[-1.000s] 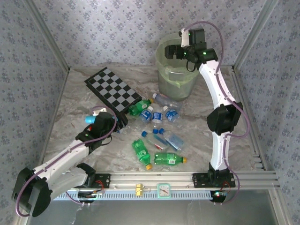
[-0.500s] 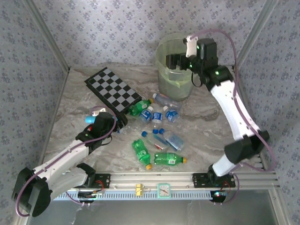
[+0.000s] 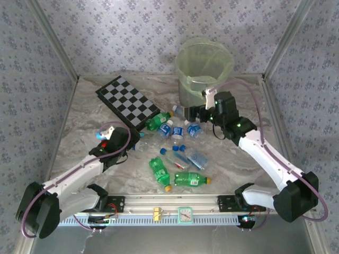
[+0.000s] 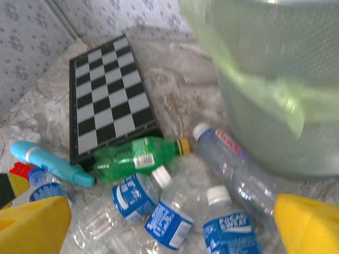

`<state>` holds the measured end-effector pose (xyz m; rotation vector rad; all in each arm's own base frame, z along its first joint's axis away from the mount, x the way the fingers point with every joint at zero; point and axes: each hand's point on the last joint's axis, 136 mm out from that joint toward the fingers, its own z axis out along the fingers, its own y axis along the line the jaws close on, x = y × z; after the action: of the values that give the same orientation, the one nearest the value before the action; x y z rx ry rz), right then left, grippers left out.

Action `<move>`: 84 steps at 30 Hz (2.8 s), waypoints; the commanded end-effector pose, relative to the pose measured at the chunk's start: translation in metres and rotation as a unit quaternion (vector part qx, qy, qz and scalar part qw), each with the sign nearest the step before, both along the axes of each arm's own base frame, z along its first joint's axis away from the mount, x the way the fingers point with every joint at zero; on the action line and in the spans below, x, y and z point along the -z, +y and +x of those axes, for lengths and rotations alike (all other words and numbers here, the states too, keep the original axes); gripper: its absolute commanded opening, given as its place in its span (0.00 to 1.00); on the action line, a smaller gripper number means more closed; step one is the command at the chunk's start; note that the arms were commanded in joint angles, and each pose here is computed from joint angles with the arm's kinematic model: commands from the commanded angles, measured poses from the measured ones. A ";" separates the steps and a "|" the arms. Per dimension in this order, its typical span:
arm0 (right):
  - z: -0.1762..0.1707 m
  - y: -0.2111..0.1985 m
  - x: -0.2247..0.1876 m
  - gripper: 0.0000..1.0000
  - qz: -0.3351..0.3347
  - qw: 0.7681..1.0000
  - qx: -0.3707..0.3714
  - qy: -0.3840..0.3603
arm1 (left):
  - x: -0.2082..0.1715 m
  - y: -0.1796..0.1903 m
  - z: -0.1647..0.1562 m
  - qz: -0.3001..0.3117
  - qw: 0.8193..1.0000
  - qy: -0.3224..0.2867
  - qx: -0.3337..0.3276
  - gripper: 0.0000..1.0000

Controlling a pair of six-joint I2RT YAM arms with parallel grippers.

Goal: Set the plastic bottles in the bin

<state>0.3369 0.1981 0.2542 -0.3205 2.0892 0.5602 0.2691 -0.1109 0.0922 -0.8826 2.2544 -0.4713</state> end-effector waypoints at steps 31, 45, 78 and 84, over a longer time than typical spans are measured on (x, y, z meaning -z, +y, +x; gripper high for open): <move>0.007 0.009 0.018 1.00 0.016 1.000 0.023 0.006 | 0.059 0.007 0.000 -0.005 0.984 0.127 -0.129 0.82; 0.004 0.012 0.023 1.00 0.019 0.999 0.018 0.018 | 0.070 0.010 -0.005 -0.004 0.981 0.141 -0.135 0.66; -0.078 0.202 0.031 0.89 0.149 0.929 -0.329 0.076 | -0.132 -0.075 0.049 -0.201 0.958 -0.190 0.075 0.52; -0.069 0.206 0.041 0.88 0.137 0.934 -0.320 0.075 | -0.135 -0.087 0.047 -0.225 0.952 -0.191 0.086 0.53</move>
<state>0.2611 0.3950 0.1958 -0.8255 2.0547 1.2621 0.3142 -0.1848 0.2019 -0.7691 1.9600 -1.0631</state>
